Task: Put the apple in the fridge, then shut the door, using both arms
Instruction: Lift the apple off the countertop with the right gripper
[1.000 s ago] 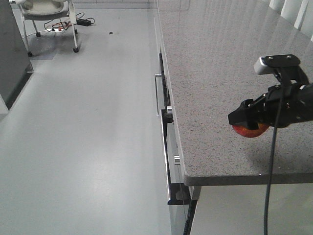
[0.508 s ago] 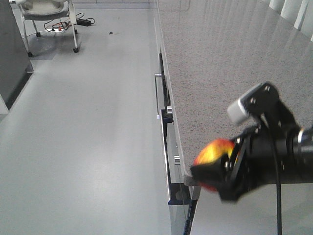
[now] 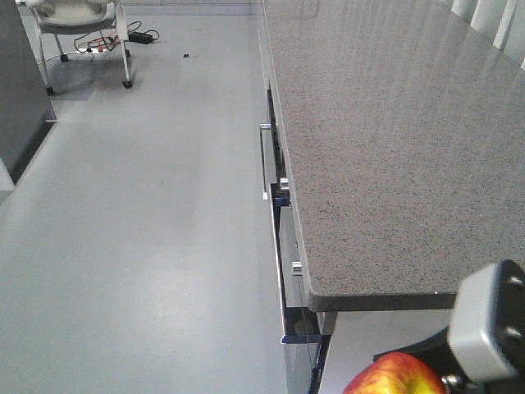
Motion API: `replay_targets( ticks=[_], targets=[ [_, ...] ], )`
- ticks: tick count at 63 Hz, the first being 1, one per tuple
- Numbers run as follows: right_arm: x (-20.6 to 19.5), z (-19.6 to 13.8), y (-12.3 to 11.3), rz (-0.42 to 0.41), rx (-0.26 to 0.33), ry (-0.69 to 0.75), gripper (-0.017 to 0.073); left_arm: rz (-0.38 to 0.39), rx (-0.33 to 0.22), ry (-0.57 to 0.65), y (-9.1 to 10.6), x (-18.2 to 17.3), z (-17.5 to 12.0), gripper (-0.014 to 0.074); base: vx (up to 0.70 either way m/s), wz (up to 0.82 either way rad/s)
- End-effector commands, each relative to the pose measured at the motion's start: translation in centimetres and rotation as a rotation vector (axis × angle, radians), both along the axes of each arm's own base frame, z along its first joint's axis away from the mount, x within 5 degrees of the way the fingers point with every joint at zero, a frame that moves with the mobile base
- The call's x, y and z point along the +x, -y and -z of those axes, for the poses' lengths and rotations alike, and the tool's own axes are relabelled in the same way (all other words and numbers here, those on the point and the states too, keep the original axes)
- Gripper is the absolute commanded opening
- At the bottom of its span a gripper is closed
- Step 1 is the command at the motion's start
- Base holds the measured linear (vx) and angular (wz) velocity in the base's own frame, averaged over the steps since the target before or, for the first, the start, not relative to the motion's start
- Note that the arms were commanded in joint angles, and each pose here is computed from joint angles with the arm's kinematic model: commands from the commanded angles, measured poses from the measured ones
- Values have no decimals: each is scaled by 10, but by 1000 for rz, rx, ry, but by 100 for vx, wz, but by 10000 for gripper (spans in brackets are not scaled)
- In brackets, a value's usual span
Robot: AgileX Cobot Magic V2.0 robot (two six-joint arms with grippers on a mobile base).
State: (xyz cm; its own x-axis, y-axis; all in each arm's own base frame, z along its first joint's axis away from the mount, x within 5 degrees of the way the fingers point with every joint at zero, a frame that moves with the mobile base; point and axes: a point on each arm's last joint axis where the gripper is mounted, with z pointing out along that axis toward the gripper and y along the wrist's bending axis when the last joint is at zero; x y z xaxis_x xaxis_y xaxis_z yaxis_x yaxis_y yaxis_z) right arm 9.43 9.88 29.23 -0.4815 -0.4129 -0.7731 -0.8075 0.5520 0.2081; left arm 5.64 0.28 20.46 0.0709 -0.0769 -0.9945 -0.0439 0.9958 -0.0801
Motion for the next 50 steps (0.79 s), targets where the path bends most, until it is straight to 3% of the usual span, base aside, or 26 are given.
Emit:
replay_targets(
  ticks=[1, 24, 50],
  targets=[
    [-6, -19, 2, 18, 91, 65, 307, -3, -4, 69, 0, -1, 0, -6, 0, 0],
    [-25, -23, 7, -37, 98, 78, 307, -3, -4, 69, 0, -1, 0, -6, 0, 0],
    [-25, -23, 7, -38, 98, 76, 307, -3, -4, 69, 0, -1, 0, -6, 0, 0]
  ],
)
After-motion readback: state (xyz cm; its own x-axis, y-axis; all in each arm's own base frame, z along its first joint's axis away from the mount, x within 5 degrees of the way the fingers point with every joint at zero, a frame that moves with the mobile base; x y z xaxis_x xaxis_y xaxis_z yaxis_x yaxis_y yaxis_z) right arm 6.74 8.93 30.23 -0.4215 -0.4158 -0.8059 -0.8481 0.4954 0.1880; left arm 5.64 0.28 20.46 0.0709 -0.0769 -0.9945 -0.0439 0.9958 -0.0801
